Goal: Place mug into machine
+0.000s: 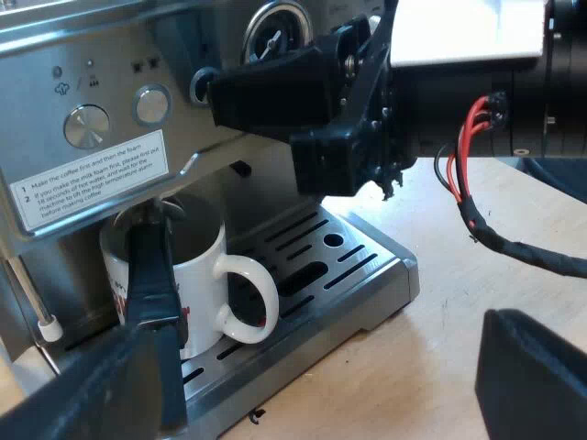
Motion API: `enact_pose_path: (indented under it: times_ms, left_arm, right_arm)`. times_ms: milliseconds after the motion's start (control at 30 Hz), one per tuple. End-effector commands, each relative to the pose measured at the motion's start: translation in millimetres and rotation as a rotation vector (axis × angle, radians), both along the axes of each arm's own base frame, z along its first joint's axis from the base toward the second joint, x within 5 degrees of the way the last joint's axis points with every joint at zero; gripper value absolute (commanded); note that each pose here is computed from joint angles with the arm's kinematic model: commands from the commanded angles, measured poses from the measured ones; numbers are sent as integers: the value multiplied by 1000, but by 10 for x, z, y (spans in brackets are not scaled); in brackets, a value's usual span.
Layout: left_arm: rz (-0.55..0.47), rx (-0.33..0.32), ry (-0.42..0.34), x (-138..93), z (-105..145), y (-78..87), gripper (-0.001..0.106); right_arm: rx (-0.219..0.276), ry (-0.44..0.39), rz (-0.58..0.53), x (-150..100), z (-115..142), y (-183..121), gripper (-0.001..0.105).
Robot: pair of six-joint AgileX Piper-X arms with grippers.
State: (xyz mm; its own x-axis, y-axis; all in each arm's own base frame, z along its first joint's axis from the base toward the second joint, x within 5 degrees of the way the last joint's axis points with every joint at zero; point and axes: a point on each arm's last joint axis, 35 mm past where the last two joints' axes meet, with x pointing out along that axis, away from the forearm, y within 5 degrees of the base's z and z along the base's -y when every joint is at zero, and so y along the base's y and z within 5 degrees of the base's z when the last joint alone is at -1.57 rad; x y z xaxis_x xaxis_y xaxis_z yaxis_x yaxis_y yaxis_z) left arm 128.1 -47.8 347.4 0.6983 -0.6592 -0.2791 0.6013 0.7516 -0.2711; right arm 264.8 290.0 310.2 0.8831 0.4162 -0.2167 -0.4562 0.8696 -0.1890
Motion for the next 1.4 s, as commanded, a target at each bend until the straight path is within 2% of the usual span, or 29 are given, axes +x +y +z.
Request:
enact_pose_path:
  times_ms: [33, 233, 733, 767, 800, 833, 867, 933, 1033, 1200, 1400]
  left_arm:
    - [-14, -9, -6, -14, 19, -7, 72]
    - [-14, -9, -6, -14, 19, -7, 72]
    - [-14, -9, -6, -14, 19, -7, 72]
    - [-14, -9, -6, -14, 19, -7, 72]
    - [-14, -9, -6, -14, 19, -7, 72]
    - [-14, -9, -6, -14, 19, -7, 72]
    - [-13, -12, -3, -14, 19, -7, 72]
    - [7, -7, 7, -12, 10, -1, 72]
    - [25, 1, 15, -1, -2, 3, 72]
    - [54, 15, 31, 64, 16, -3, 72]
    - [69, 19, 32, 212, 169, -20, 72]
  right_arm:
    - [8, -9, 9, 23, 17, 29, 0]
    - [-51, 40, 45, -192, 132, -12, 0]
    - [-112, 87, 42, -488, 490, -367, 2]
    - [-114, 89, 42, -493, 494, -374, 5]
    - [-116, 90, 42, -502, 505, -386, 13]
    - [-121, 94, 42, -507, 501, -392, 25]
    - [-123, 95, 42, -508, 500, -393, 32]
    - [-139, 109, 42, -512, 478, -399, 61]
    - [-175, 120, 46, -520, 450, -409, 84]
    - [-191, 150, 37, -447, 419, -489, 82]
    - [-157, 190, 31, -288, 429, -677, 80]
